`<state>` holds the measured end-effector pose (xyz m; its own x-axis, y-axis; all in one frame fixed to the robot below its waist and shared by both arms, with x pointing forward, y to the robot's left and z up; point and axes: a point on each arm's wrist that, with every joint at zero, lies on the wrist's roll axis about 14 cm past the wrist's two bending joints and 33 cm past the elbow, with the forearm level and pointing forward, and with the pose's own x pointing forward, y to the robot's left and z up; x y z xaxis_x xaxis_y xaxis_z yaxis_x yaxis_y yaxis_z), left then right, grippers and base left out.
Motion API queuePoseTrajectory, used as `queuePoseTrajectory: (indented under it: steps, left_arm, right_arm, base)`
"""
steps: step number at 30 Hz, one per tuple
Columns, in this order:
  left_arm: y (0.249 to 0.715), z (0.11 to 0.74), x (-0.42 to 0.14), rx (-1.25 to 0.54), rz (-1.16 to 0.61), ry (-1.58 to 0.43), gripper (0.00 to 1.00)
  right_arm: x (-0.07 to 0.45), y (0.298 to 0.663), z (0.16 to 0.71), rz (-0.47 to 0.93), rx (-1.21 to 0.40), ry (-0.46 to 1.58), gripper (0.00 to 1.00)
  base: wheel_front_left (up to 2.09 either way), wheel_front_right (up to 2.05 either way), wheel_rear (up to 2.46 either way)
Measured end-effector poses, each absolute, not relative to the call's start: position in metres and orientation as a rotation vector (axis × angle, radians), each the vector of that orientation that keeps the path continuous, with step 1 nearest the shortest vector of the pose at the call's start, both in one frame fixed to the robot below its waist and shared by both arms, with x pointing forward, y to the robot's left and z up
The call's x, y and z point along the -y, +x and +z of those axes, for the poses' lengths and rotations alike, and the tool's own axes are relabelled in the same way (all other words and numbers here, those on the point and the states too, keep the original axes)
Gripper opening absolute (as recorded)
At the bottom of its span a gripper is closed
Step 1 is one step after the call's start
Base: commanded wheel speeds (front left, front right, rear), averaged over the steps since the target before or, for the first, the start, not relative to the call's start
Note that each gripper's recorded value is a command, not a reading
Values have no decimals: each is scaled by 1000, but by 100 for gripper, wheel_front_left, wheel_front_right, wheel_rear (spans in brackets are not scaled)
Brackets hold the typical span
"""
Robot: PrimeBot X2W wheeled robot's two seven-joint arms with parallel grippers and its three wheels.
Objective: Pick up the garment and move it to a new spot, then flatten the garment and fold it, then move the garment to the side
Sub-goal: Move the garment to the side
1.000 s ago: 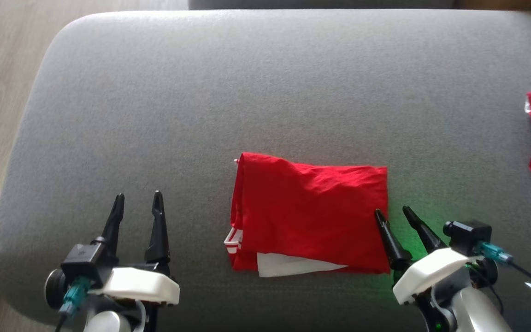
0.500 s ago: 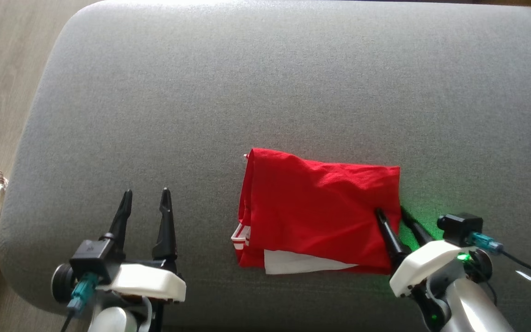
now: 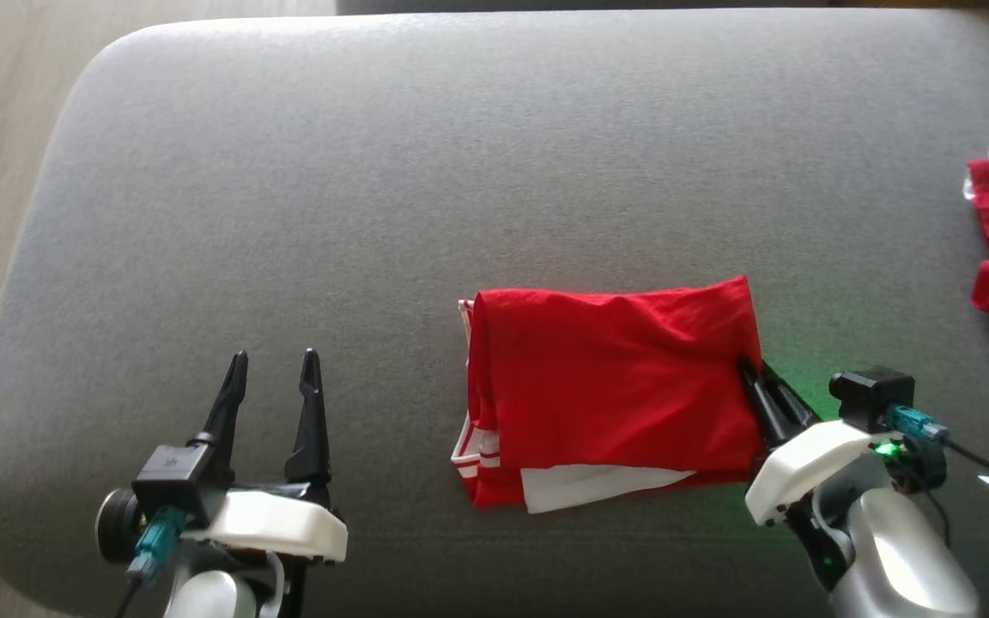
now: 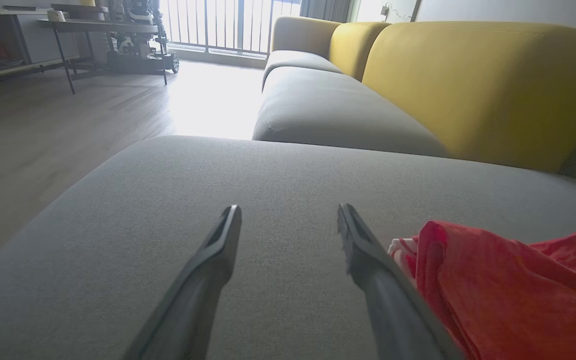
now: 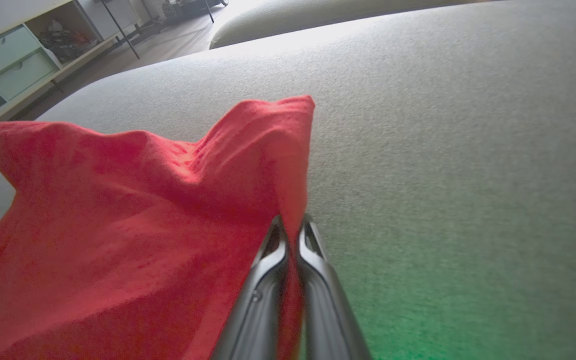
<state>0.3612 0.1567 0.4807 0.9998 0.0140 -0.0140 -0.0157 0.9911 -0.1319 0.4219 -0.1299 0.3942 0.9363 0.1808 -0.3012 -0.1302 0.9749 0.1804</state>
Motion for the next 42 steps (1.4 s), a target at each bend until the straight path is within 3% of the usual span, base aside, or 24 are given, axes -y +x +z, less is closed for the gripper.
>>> queuePoseTrajectory:
  steps: [7,14,29,42]
  left_arm:
    - [368,481,-140,-11,-40,-129,100]
    - [385,481,-112,-7,-145,-108,100]
    - [476,480,14,126,-605,-4,100]
    - [497,450,103,112,-858,-51,100]
  right_arm:
    - [158,422,406,154,-284,23,0]
    - [198,452,452,132,-172,-123,0]
    - [309,534,526,-40,-54,-261,0]
    - [421,495,513,-317,-177,-334,0]
  base:
    - [0,0,0]
    - [0,0,0]
    - [0,0,0]
    - [0,0,0]
